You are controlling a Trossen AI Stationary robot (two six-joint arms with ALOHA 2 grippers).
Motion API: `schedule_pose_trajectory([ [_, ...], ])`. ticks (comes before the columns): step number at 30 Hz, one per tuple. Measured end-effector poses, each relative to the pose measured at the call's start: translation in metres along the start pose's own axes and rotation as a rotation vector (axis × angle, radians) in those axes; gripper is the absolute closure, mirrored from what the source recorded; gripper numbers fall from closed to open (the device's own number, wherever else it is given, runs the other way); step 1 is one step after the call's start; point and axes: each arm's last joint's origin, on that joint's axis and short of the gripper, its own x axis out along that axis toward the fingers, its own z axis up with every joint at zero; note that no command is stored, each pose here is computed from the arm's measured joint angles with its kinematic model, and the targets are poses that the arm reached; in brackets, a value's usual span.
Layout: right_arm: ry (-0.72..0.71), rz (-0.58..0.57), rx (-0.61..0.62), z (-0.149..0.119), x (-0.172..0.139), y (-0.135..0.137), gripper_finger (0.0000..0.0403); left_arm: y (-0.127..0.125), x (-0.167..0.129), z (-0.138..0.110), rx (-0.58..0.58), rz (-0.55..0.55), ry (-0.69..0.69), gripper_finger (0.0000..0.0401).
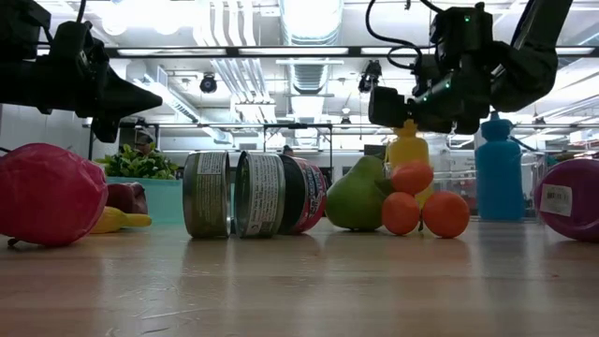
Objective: Pick & Place Food Item
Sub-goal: Put the yellow water bottle into the transparent bin
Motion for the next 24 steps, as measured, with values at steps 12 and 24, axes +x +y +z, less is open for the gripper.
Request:
schedule_pose_trajectory([
  [12, 0.000, 0.000, 0.019, 0.0000, 0.0000, 0.0000, 0.0172, 0.0000, 0.0000, 0.0000, 0.000, 0.000, 0.000, 0.0400],
  [24, 0.000, 0.000, -0.009, -0.0001, 0.0000, 0.0000, 0.0111, 0.0001, 0.0000, 0.0000, 0.000, 0.001, 0.000, 0.0400],
])
